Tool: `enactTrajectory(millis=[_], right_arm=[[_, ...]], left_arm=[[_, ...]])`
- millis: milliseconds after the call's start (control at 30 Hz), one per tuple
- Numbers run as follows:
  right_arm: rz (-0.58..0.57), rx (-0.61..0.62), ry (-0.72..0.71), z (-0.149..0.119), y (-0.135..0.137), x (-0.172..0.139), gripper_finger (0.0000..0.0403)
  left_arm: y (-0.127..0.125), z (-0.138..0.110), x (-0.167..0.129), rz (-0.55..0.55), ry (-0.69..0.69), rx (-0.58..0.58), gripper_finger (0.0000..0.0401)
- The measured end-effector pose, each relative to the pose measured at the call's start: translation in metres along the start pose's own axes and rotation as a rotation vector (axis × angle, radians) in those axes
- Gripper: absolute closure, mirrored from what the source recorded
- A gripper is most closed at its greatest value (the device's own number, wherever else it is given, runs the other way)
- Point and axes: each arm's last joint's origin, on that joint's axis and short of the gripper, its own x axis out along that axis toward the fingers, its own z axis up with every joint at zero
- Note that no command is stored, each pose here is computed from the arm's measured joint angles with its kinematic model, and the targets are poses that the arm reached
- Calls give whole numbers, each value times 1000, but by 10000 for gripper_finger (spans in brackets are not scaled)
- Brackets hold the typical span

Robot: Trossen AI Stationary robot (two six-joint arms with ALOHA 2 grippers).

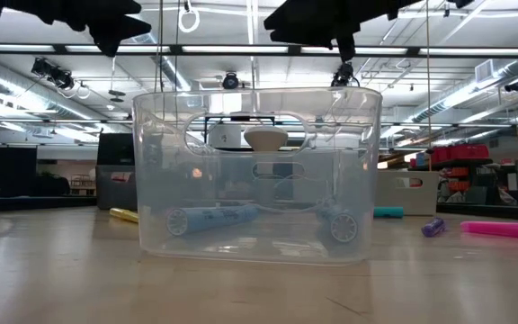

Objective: Pick & Place Markers
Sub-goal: Put the bottom yellow marker into the black bin

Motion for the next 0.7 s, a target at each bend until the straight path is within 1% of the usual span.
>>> enactTrajectory(millis=[100, 233, 333, 400, 533, 700], right_arm=[[10, 23, -7, -6, 1, -3, 286], [22, 110, 17, -10, 6, -7, 286], [33, 180, 69, -15, 12, -14, 288], [32, 213, 111, -17, 14, -20, 290], [-12, 289, 271, -21, 16, -34, 295], [-71, 415, 516, -16, 21, -51, 295]], left_arm=[[-6, -9, 2, 3, -31, -3, 204], [-12, -16, 4, 30, -39, -21, 204], [-16, -18, 4, 51, -32, -45, 204], [-19, -18, 4, 38, -27, -63, 204], [-23, -19, 5, 0, -16, -81, 204], [-25, -19, 4, -18, -15, -90, 204]])
